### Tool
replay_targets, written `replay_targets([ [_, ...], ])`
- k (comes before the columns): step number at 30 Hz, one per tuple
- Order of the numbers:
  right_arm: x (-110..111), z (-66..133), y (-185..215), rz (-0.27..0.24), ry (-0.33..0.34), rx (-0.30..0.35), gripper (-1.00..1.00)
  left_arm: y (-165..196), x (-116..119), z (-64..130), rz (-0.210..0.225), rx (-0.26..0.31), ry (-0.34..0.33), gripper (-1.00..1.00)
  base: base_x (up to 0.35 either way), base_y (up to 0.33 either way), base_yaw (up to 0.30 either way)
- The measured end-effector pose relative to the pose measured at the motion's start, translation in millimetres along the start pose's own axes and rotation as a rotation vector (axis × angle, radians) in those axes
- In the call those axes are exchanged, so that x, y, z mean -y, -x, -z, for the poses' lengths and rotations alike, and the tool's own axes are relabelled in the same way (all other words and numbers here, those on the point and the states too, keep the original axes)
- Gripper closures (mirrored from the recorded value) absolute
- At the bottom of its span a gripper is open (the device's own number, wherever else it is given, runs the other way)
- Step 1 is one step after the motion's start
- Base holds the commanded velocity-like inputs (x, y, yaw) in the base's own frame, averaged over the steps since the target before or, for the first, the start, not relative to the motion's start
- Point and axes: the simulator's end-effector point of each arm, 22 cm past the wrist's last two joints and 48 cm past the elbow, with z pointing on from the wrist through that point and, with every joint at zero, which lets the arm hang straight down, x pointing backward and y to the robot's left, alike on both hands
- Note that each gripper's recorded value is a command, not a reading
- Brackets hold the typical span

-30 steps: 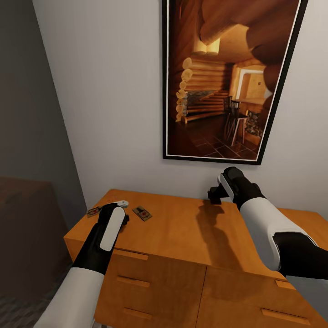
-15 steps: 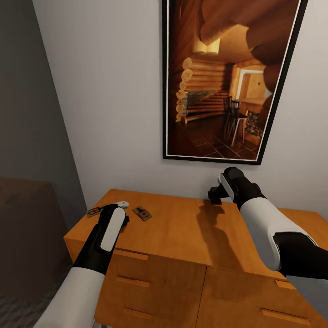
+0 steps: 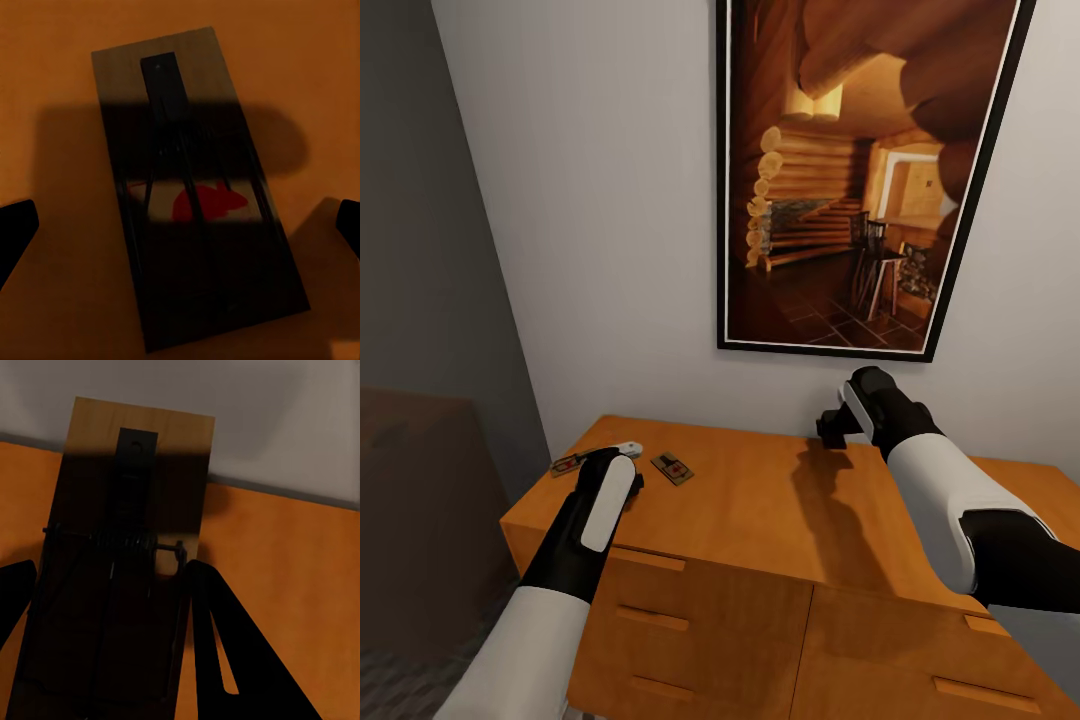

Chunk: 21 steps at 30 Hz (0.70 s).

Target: Take the four mousetraps from the cabinet in the bathroom and place them on the bathroom floor. Make sure all four end up on the same floor surface, and ensure that at least two of them are either under or directly next to the same bathroom sink.

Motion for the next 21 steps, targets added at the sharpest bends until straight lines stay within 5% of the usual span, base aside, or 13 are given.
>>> replay_targets([
  [1, 0.0, 0.0, 0.0, 0.000, 0.000, 0.000, 1.00, 0.0, 0.0, 0.0, 0.000, 0.000, 0.000, -1.00, 0.000, 0.000, 0.000],
  [2, 0.0, 0.0, -0.1, 0.000, 0.000, 0.000, 1.00, 0.0, 0.0, 0.0, 0.000, 0.000, 0.000, 1.00, 0.000, 0.000, 0.000],
  [21, 1.9, -0.6, -0.8, -0.003, -0.001, -0.002, 1.00, 0.7, -2.3, -0.4, 0.000, 0.002, 0.008, 1.00, 0.000, 0.000, 0.000],
])
